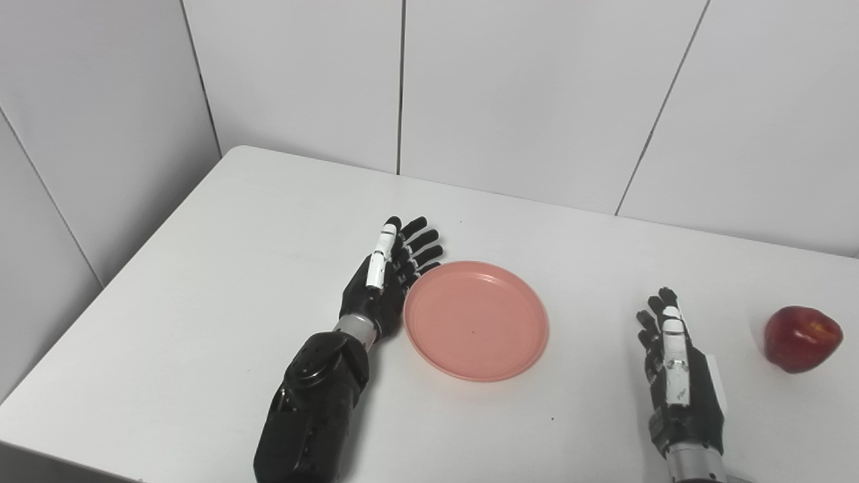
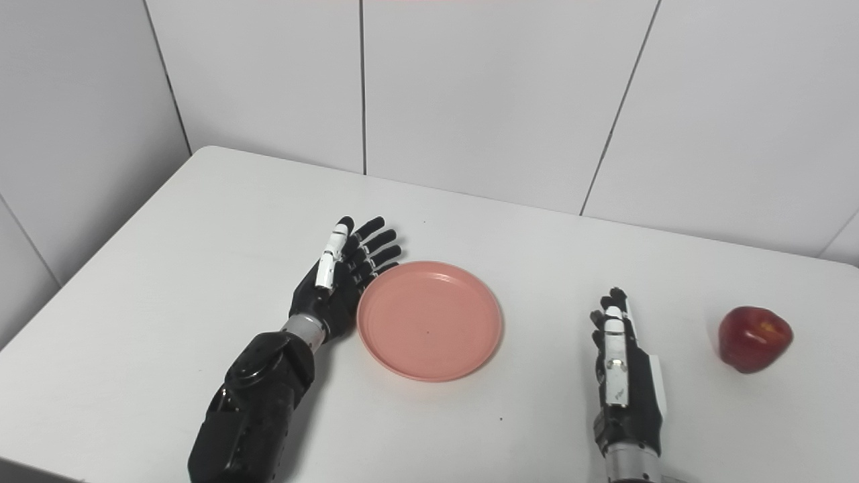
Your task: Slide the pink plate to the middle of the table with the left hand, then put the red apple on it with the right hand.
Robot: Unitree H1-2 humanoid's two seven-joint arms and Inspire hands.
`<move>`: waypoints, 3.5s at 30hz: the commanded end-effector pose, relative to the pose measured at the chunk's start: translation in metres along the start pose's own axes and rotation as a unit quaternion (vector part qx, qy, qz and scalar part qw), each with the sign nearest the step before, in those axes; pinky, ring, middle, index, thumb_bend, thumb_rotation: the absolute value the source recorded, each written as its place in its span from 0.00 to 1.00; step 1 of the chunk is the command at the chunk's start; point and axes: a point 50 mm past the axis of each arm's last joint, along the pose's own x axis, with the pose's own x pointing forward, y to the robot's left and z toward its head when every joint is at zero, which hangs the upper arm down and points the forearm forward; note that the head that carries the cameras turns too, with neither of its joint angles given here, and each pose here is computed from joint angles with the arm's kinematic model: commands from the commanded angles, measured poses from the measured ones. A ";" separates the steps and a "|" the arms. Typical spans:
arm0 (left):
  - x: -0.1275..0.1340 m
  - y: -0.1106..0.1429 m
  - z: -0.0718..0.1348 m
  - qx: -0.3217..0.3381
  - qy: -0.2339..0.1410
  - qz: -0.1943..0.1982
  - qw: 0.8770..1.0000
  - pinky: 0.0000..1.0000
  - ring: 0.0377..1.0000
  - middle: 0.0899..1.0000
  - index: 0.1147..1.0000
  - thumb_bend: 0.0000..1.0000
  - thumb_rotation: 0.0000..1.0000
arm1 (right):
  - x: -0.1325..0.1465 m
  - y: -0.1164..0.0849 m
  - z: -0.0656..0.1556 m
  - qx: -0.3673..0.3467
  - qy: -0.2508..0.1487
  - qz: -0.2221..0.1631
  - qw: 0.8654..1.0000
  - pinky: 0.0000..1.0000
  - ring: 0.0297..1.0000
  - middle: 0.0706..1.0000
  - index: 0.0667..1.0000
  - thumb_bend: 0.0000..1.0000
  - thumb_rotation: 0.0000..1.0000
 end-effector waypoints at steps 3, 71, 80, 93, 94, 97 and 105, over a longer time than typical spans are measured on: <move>-0.001 -0.018 0.003 0.007 -0.001 -0.003 1.000 0.84 0.83 0.84 0.82 0.38 1.00 | 0.009 0.010 0.018 0.006 -0.042 0.006 0.999 1.00 0.95 0.97 0.97 0.26 1.00; -0.017 0.000 -0.010 0.095 -0.024 -0.017 0.995 0.83 0.83 0.85 0.83 0.40 1.00 | 0.028 -0.007 0.086 -0.137 -0.141 -0.059 0.979 0.89 0.89 0.89 0.88 0.32 0.94; -0.020 0.015 -0.006 0.080 -0.026 -0.022 0.996 0.85 0.85 0.85 0.84 0.40 1.00 | 0.026 -0.019 0.111 -0.253 -0.177 -0.100 0.946 0.81 0.87 0.87 0.87 0.53 0.74; -0.017 0.031 -0.008 0.076 -0.033 -0.026 0.996 0.87 0.86 0.86 0.84 0.41 1.00 | 0.023 -0.039 0.140 -0.334 -0.201 -0.153 0.908 0.76 0.84 0.86 0.90 0.88 0.34; -0.016 0.033 -0.009 0.075 -0.033 -0.027 0.996 0.87 0.86 0.86 0.84 0.41 1.00 | 0.023 -0.042 0.142 -0.341 -0.197 -0.160 0.905 0.76 0.84 0.86 0.90 0.88 0.34; -0.015 0.037 -0.009 0.071 -0.034 -0.029 0.996 0.87 0.86 0.86 0.85 0.41 1.00 | 0.023 -0.050 0.145 -0.361 -0.188 -0.175 0.896 0.80 0.86 0.87 0.91 0.91 0.36; -0.013 0.047 -0.011 0.061 -0.036 -0.030 0.997 0.88 0.86 0.87 0.85 0.40 1.00 | 0.024 -0.077 0.152 -0.405 -0.168 -0.212 0.873 0.77 0.87 0.89 0.93 0.95 0.39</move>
